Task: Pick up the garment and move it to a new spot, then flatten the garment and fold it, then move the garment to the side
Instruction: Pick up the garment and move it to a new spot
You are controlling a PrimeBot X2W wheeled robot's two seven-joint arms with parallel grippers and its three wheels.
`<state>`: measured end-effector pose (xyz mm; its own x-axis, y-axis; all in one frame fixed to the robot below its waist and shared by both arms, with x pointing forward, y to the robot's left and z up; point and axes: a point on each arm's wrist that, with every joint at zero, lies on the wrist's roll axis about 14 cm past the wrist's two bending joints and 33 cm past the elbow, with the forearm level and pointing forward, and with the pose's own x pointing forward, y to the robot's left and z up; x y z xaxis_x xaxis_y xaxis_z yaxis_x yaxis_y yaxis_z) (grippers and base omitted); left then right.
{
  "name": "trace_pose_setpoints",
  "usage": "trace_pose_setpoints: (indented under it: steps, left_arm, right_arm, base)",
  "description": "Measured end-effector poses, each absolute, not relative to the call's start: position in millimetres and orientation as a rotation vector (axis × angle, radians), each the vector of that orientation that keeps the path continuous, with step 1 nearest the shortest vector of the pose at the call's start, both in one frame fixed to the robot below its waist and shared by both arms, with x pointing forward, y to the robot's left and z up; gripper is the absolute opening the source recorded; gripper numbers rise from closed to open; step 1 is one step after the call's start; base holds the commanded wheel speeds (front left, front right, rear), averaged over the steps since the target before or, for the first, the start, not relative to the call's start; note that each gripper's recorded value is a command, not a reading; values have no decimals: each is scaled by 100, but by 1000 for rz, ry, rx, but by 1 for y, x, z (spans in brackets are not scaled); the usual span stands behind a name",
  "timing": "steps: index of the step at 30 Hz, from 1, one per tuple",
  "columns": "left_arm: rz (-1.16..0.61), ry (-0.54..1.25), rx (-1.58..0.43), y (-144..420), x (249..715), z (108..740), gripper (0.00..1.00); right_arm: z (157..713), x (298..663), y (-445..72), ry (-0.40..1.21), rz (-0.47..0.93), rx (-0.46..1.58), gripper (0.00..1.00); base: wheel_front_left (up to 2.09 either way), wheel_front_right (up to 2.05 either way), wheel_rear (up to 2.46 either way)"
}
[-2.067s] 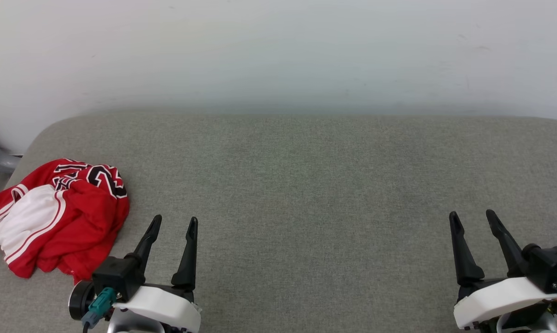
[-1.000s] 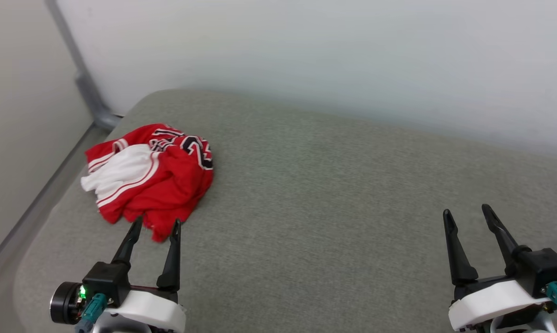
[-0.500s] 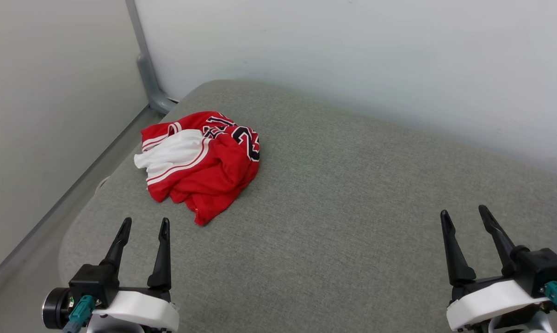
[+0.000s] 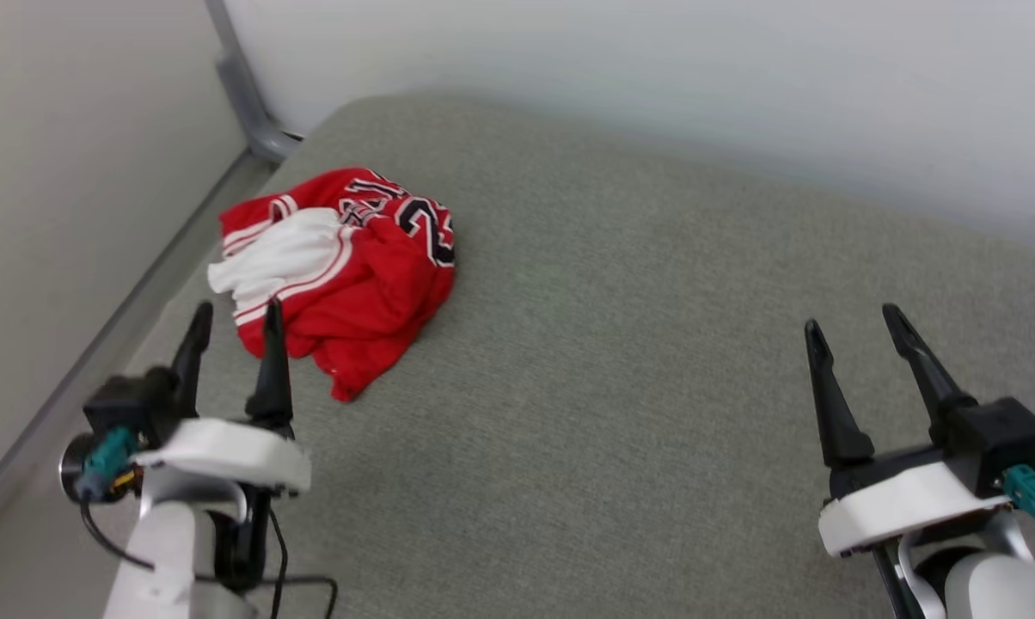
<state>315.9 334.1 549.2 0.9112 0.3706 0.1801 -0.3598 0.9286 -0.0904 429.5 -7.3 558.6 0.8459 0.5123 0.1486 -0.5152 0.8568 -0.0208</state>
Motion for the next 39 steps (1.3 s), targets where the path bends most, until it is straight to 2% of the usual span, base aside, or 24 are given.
trace_pose_setpoints:
  steps: [7,16,27,31,32,33,34,35,39]
  left_arm:
    - [321,-68,-98,345,393,539,100]
    - [265,344,-173,353,457,463,100]
    - [252,852,-222,354,464,366,100]
    - [247,967,-243,352,464,354,100]
    - [247,974,-252,351,464,352,94]
    - [249,977,-261,351,464,352,38]
    - [249,974,-257,351,465,352,9]
    - [252,965,-256,352,465,353,0]
    - [287,862,-217,361,466,364,0]
  right_arm:
    - [548,455,-18,-135,501,8,100]
    - [513,482,-56,-69,395,9,100]
    - [468,499,-86,13,320,3,100]
    - [460,500,-92,29,305,1,100]
    - [460,500,-93,29,303,1,100]
    - [460,501,-93,28,302,0,100]
    - [461,501,-93,24,301,0,100]
    - [463,501,-94,19,300,-1,100]
    - [471,500,-95,0,296,-4,100]
  base:
    - [0,0,0]
    - [0,0,0]
    - [0,0,0]
    - [0,0,0]
    - [0,0,0]
    - [0,0,0]
    - [0,0,0]
    - [0,0,0]
    - [0,0,0]
